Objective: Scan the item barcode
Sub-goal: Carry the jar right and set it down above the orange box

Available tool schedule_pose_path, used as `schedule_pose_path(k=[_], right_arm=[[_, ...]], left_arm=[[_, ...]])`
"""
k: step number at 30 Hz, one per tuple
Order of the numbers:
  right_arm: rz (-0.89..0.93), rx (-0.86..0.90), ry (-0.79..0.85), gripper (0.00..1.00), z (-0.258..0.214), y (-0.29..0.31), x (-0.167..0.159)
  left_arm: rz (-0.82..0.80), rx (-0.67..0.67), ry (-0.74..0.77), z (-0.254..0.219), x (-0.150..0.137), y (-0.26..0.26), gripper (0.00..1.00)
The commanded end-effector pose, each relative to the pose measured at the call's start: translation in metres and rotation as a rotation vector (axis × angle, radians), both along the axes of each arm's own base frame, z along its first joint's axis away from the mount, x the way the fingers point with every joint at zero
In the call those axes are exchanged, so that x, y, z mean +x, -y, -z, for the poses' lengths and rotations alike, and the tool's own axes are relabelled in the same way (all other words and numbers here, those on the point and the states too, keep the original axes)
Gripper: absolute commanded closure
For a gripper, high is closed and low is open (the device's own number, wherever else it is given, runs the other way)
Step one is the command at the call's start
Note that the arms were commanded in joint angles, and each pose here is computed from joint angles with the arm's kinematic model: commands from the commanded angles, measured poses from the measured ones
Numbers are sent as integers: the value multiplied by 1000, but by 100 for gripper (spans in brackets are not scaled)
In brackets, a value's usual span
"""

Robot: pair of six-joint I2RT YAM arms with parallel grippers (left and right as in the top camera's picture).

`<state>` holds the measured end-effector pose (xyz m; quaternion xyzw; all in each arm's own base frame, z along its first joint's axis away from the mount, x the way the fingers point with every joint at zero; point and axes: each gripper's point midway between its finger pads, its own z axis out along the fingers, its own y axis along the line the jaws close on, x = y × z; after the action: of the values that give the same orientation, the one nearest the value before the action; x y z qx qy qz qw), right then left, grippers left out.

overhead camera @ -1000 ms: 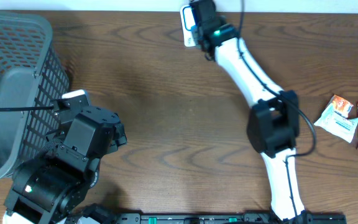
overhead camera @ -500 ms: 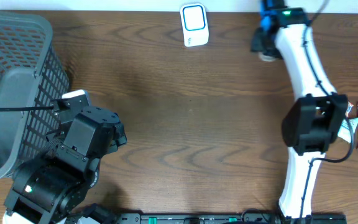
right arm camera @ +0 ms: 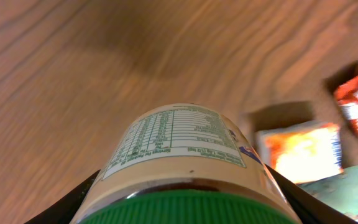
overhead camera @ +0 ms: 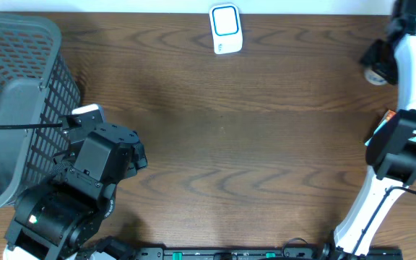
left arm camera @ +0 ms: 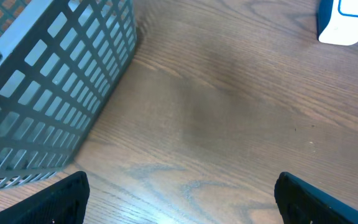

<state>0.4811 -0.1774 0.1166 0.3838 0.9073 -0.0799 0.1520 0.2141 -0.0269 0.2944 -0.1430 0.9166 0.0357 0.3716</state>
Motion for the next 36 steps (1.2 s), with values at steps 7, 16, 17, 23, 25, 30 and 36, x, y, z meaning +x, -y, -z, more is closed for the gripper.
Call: schedule_pose_path(k=[7, 16, 17, 23, 25, 30, 36], right_arm=[[94, 18, -28, 46, 28, 54, -16], [75, 70, -77, 45, 83, 58, -10], [73, 75, -77, 45, 86, 57, -9], [67, 64, -49, 6, 81, 60, -3], [63, 55, -29, 1, 69, 62, 0], [66, 23, 50, 1, 10, 66, 3], [38, -3, 208, 1, -92, 50, -4]], left_arm=[[-9, 14, 9, -3, 0, -4, 5], [-9, 14, 9, -3, 0, -4, 5], [-9, 14, 9, -3, 0, -4, 5], [-9, 14, 9, -3, 0, -4, 5], [-9, 13, 9, -3, 0, -3, 5], [-9, 14, 9, -3, 0, -4, 5], [-9, 13, 9, -3, 0, -4, 5]])
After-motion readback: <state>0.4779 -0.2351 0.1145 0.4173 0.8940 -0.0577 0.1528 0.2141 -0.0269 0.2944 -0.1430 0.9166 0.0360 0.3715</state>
